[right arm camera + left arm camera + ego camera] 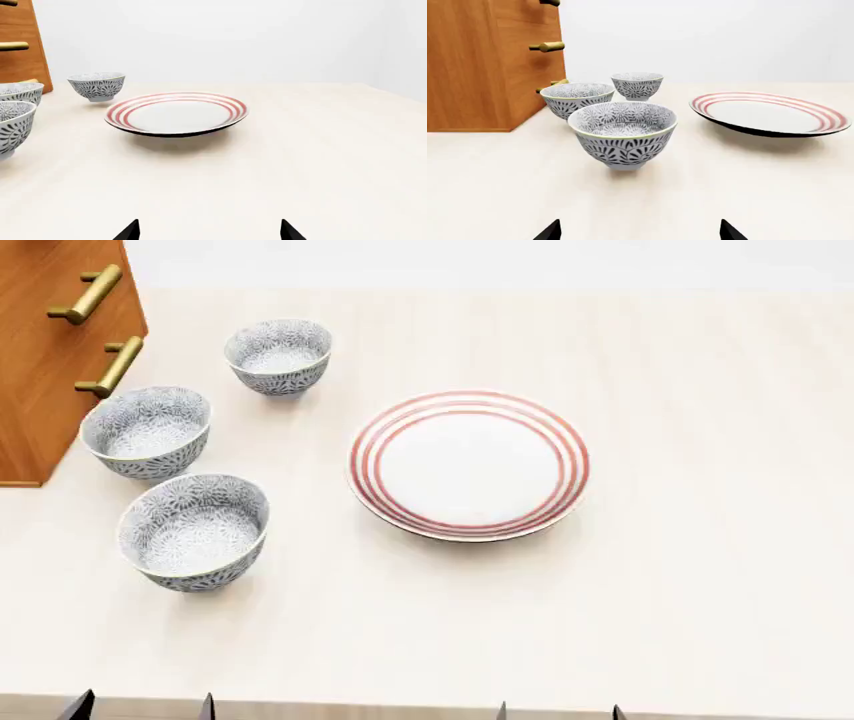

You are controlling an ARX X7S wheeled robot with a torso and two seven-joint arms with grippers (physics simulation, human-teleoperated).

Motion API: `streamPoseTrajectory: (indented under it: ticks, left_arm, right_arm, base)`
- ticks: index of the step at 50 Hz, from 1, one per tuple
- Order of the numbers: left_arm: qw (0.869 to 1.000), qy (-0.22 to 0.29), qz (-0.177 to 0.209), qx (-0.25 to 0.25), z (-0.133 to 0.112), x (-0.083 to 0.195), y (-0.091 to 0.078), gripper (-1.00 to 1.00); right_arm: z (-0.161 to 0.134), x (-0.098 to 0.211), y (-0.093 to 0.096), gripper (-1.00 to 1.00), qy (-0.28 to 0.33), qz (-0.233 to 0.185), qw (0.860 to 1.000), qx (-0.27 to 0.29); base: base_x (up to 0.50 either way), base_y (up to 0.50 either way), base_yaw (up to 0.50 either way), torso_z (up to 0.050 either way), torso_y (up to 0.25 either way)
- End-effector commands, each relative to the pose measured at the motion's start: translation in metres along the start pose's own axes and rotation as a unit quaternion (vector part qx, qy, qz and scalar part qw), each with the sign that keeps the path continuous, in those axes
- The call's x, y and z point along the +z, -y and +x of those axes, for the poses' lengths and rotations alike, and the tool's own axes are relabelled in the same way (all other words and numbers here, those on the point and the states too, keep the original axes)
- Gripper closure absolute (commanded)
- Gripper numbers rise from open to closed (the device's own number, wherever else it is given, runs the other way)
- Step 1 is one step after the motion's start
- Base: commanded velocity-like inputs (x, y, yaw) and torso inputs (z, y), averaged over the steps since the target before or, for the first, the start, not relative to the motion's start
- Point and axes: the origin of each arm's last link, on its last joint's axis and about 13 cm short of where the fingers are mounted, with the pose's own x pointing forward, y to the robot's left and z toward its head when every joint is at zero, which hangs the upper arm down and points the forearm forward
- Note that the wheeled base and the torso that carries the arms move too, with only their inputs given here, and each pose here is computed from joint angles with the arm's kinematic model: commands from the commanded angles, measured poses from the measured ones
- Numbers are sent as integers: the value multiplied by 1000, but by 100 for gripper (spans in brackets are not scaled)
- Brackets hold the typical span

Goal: Put the bowl at the front on the plate.

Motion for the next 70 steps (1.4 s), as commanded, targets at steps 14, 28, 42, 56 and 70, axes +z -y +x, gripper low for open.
streamPoseTrajectory:
  ticks: [14, 28, 42, 56, 70]
  left_arm:
    - [1000, -9, 15, 6, 2, 4, 1, -100]
    - [999, 14, 25, 13, 11, 47, 4, -100]
    - [997, 53, 47, -2, 22, 89, 9, -100]
    - [995, 92, 26, -12, 28, 139, 14, -100]
    - [990, 143, -3, -17, 34, 185, 18, -100]
  right_arm:
    - [0, 4, -2, -100, -13, 1, 1000, -3]
    - [6, 40, 2, -100, -13, -22, 1000, 8]
    - [18, 97, 8, -100, 26, -51, 998, 8]
    - [20, 141, 16, -100, 54, -89, 995, 7]
    - [28, 176, 16, -100, 73, -124, 989, 19]
  base:
    - [0, 0, 0, 0, 0]
    - [0, 0, 0, 0, 0]
    - [0, 0, 0, 0, 0]
    - [0, 0, 0, 0, 0]
    - [0, 0, 0, 0, 0]
